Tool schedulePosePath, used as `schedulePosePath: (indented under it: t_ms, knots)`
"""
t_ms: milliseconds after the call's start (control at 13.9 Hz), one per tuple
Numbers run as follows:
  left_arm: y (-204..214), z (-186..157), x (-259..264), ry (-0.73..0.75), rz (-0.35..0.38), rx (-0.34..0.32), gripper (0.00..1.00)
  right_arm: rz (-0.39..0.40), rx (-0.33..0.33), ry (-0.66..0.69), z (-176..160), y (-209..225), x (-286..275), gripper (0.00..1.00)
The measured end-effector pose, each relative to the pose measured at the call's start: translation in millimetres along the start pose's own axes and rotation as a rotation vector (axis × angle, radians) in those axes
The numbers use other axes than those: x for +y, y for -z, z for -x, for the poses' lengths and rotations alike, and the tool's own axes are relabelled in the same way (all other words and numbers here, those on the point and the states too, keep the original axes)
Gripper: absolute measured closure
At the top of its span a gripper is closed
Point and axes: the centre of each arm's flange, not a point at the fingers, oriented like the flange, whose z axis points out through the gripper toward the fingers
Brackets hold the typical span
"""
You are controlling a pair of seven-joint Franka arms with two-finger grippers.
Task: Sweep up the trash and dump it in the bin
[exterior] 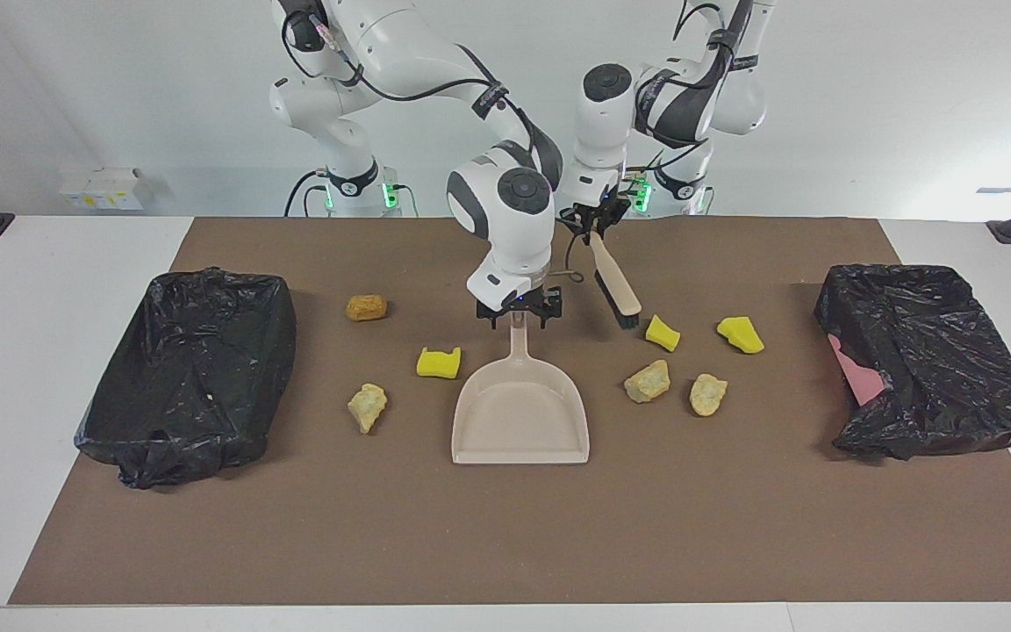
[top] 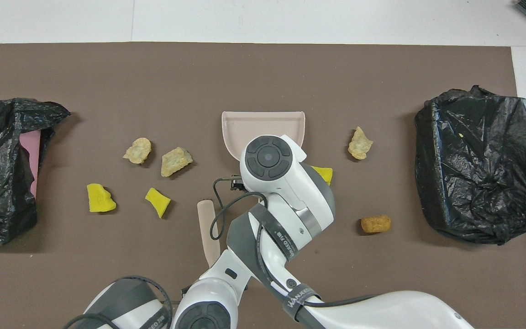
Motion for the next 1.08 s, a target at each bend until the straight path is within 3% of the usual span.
schedulePosePath:
  t_ms: [144,288,359,503,647,1078]
  knots:
    - [4.9,-21.4,-22.7,0.058,-0.011,-0.012,0.74,-0.005,-0.003,0.001,0.0,-2.6,1.5,0.1]
    - [4.8,-50.2,-48.7,0.092,-0.011,-0.023,0.74,-0.016,0.012,0.001,-1.3,-2.0,0.4,0.29]
    - [3.4,-63.3,-61.2,0.111,-0.01,-0.029,0.74,-0.02,0.016,0.0,-1.7,-1.8,0.1,0.44]
    - [0.3,-83.3,-83.0,0.147,-0.009,-0.038,0.74,-0.023,0.02,0.0,-2.2,-1.7,0.1,0.46]
    - [-4.3,-108.4,-115.2,0.153,-0.007,-0.051,0.74,-0.024,0.021,0.0,-2.4,-1.6,0.1,0.67]
    - [-25.3,-173.8,-248.8,0.122,0.025,-0.09,0.74,-0.049,0.06,0.018,-10.1,22.0,0.1,0.69]
